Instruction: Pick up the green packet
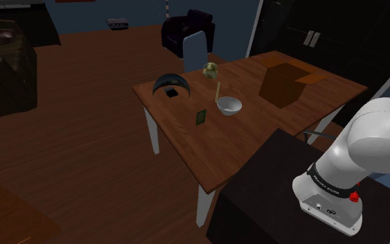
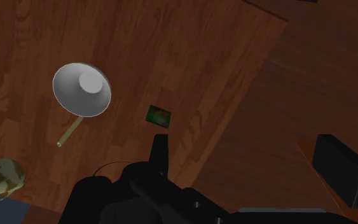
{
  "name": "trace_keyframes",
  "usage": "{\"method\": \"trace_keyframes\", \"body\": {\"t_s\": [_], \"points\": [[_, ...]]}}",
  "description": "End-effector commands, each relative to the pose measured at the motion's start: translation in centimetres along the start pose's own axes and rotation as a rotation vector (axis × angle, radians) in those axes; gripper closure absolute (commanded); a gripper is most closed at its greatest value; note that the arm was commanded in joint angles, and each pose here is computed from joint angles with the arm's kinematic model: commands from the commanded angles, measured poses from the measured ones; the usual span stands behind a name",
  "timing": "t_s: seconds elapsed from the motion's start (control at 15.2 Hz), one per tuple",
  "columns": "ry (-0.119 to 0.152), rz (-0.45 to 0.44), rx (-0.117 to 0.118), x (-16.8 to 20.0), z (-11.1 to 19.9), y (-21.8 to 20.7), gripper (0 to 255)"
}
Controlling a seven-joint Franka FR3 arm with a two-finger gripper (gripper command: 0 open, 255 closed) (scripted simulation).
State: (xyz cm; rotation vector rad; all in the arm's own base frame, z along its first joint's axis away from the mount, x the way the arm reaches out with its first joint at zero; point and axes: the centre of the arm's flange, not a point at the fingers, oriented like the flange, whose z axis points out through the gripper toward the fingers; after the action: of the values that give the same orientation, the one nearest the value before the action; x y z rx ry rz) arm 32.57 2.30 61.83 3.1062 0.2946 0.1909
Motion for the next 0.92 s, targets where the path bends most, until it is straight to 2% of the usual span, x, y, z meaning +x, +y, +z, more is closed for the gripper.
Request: {"method": "trace_keyframes", "body": {"t_s": [0.0, 0.86], "points": [[0.0, 0.0, 0.0, 0.0, 0.0, 0.0, 0], [-0.026, -0.417, 0.01, 6.5, 14.9, 5.9, 0]]}}
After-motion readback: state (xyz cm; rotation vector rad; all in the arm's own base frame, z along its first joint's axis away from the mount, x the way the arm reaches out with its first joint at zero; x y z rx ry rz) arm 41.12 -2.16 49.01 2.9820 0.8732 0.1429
